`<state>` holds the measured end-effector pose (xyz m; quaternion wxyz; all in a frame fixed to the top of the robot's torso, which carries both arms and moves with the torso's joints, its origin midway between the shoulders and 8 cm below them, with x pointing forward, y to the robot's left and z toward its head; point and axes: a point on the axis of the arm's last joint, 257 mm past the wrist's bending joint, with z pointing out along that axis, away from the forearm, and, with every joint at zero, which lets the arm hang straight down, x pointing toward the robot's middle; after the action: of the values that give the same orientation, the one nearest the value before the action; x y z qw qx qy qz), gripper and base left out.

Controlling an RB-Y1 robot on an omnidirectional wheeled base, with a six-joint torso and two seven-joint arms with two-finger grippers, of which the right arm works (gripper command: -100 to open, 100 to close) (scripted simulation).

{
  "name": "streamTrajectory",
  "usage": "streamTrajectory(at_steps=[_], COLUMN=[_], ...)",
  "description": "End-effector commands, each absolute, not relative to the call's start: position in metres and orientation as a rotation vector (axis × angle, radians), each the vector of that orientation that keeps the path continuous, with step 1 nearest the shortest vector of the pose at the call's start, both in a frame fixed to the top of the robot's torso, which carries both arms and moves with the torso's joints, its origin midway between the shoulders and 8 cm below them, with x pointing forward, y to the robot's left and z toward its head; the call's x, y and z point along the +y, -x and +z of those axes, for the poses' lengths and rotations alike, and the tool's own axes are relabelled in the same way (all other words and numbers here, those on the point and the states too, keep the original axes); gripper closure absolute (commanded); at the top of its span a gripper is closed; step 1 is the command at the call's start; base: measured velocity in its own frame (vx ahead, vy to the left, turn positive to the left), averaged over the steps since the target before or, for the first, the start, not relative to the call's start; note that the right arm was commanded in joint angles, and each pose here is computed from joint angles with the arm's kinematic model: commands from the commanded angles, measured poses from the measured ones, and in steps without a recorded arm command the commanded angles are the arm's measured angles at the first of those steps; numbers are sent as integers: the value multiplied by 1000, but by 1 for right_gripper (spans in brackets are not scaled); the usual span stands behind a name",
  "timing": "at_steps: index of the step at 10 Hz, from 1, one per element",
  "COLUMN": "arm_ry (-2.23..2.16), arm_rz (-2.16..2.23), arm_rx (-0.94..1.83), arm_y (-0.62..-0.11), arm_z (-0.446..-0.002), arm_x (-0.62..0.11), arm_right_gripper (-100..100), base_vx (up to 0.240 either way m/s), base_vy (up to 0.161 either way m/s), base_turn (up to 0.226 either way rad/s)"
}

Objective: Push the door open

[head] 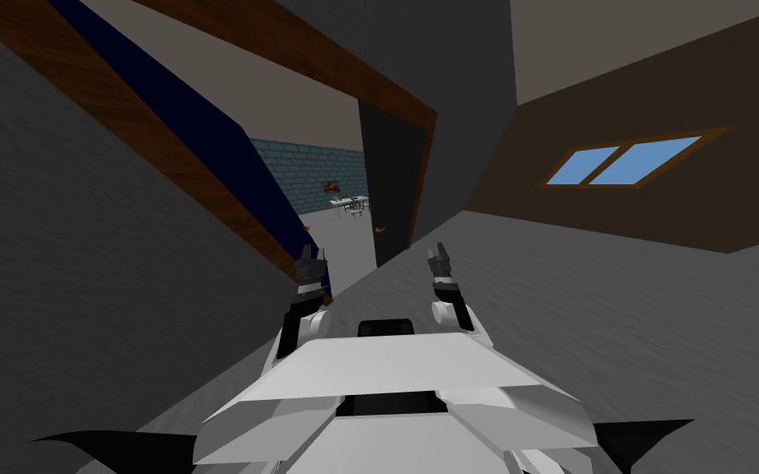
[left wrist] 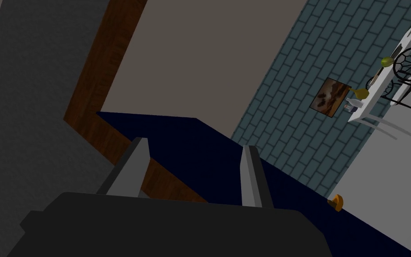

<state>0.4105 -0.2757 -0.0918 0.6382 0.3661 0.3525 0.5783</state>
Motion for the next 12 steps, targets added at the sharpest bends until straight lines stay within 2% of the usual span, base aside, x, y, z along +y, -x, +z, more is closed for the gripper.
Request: streamTrajectory(at_steps=[1, 12], arm_ry=[-845, -915], arm_rz=[1319, 1306], arm_rx=[818, 916], arm_y=[-417, -449], arm_z=[-102, -174], arm_x=[-275, -271], arm_right_gripper=[-100, -100], base_vx=[86, 91], base_vy=[-39, -43], base_turn=[95, 114])
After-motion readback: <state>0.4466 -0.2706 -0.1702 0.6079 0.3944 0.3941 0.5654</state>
